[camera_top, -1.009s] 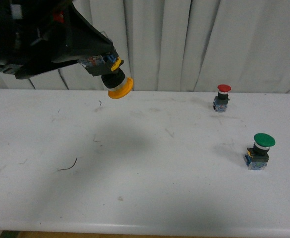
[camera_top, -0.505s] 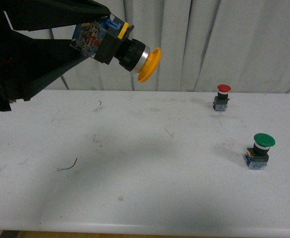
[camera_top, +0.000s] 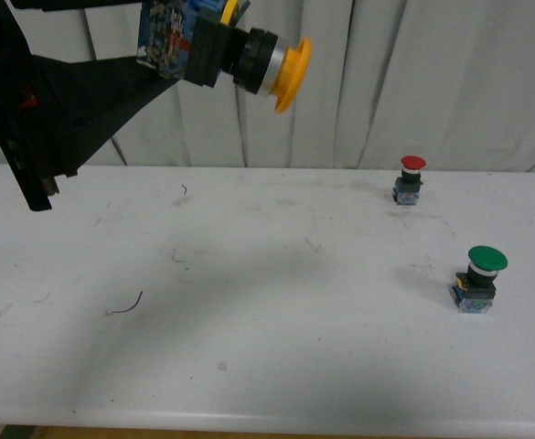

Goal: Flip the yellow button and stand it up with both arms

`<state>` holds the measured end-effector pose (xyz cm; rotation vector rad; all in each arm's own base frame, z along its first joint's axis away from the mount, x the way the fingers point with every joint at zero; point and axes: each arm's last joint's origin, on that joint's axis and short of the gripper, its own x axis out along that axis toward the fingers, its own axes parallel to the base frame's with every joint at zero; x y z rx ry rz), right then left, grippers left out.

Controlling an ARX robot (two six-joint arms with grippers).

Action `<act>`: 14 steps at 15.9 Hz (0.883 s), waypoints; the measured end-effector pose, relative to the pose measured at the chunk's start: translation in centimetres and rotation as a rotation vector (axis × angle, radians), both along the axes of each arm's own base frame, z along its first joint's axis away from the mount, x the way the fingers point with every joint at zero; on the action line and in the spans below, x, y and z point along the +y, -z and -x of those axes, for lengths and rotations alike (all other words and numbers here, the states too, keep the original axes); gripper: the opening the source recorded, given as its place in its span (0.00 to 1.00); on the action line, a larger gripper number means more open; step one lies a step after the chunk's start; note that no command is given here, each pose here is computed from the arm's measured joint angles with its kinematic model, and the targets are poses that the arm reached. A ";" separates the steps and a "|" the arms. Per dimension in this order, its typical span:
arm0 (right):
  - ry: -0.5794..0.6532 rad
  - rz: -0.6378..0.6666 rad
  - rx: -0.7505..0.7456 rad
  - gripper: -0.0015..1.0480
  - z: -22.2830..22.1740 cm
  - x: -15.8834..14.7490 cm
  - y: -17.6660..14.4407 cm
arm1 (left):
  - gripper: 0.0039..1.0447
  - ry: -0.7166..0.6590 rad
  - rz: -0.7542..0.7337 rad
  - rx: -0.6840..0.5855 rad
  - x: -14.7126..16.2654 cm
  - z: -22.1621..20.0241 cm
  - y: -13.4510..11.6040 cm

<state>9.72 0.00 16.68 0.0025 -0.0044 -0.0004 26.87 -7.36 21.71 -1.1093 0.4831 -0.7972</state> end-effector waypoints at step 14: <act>-0.099 -0.110 -0.160 0.94 -6.2 -0.6 -4.3 | 0.33 -0.012 0.026 0.052 0.1 -0.1 1.0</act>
